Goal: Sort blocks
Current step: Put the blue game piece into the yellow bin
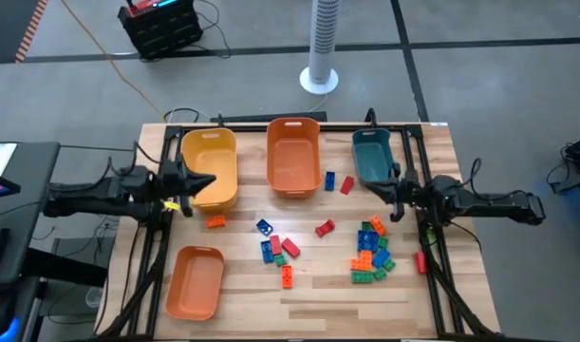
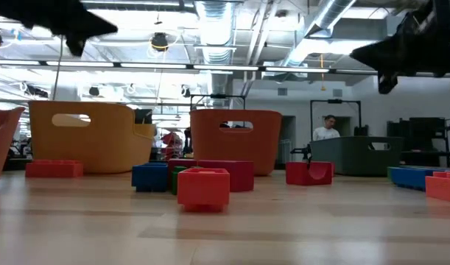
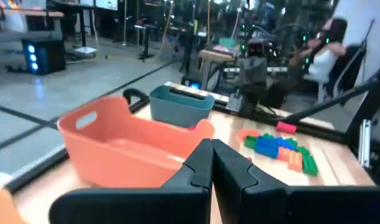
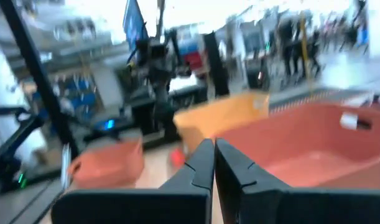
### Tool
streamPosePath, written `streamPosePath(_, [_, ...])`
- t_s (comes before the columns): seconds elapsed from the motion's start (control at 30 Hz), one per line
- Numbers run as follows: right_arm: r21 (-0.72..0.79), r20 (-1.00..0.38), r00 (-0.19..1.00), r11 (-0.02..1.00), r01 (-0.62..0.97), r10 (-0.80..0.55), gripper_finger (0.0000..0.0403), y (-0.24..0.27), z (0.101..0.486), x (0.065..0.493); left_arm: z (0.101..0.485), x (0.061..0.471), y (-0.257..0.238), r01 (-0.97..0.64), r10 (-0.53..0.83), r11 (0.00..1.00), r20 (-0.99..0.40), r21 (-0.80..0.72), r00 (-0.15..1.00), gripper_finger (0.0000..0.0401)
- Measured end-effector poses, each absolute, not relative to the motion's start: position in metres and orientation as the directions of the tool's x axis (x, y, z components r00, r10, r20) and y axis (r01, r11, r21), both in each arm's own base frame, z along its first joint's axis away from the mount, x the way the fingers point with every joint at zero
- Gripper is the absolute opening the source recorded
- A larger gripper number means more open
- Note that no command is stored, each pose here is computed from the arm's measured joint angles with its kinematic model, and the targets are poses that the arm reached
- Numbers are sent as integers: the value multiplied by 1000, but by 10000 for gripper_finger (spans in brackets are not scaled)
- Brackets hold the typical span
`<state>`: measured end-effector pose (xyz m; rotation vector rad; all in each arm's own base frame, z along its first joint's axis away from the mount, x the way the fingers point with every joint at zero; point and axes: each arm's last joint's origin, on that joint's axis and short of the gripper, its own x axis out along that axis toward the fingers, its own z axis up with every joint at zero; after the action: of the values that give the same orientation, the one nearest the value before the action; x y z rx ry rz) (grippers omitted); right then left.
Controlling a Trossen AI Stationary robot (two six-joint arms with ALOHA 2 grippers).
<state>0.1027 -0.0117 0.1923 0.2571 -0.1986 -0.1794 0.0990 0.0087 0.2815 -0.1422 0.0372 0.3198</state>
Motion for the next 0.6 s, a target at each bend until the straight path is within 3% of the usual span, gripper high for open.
streamPosePath(0.33, [295, 197, 975, 955, 41, -103, 31, -2, 196, 110, 280, 186, 6, -208, 251, 967, -444, 145, 860, 0])
streamPosePath(0.47, [254, 247, 968, 967, -21, -43, 31, 5, 201, 114, 272, 217, 4, -131, 202, 977, -545, 167, 814, 0])
streamPosePath(0.6, [257, 214, 975, 966, -4, -53, 31, 9, 198, 117, 270, 243, -2, -90, 177, 982, -639, 167, 749, 0])
